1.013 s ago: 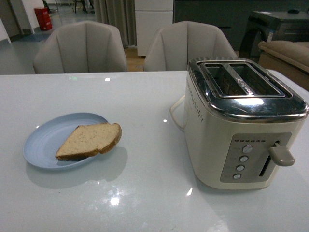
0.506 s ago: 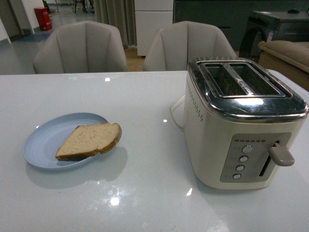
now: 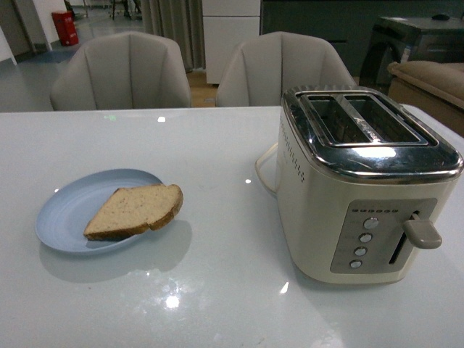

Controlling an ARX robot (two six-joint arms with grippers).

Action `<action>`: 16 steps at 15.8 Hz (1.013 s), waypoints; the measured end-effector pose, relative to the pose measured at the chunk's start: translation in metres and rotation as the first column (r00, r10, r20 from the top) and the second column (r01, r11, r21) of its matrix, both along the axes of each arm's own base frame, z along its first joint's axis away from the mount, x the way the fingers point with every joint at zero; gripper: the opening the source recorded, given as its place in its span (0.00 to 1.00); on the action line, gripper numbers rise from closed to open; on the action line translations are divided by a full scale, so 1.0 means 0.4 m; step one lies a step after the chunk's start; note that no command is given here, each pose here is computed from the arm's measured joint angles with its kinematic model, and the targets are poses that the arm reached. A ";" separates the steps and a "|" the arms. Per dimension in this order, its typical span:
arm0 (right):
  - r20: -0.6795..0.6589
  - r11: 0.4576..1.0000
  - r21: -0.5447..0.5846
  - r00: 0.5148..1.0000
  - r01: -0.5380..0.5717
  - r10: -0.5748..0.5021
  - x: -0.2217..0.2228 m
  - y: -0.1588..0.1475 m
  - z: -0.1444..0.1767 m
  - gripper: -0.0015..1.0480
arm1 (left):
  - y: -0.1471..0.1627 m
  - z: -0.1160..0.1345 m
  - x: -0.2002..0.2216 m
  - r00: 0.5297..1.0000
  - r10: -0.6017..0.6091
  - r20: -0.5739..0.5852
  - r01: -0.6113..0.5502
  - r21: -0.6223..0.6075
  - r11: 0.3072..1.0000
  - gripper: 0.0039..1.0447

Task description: Left arm holds plate, right arm toasts bread

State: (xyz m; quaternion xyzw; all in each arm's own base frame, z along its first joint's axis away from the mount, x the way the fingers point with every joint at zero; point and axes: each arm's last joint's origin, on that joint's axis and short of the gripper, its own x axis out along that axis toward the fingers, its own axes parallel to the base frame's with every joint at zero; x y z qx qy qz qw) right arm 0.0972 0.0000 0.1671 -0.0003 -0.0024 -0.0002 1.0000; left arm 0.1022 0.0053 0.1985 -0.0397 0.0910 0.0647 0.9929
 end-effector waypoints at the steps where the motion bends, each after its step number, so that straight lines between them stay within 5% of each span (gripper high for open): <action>1: 0.000 1.000 0.000 1.000 0.000 0.000 0.000 0.000 0.000 0.94 | 0.007 0.006 0.031 1.000 -0.007 0.002 0.007 0.000 1.000 0.94; 4: 0.000 1.000 0.000 1.000 0.000 0.000 0.000 0.000 0.000 0.94 | 0.019 0.012 0.123 0.998 -0.061 0.005 0.061 0.013 0.998 0.94; 7: 0.000 1.000 0.000 1.000 0.000 0.000 0.000 0.000 0.000 0.94 | 0.037 0.054 0.332 0.991 -0.122 0.055 0.118 0.075 0.990 0.94; 12: 0.000 1.000 0.000 1.000 0.000 0.000 0.000 0.000 0.000 0.94 | 0.072 -0.171 0.600 0.951 -0.128 -0.280 0.146 0.044 0.988 0.94; 16: 0.000 1.000 0.000 1.000 0.000 0.000 0.000 0.000 0.000 0.94 | 0.082 -0.251 0.684 0.923 -0.133 -0.360 0.170 0.072 0.983 0.94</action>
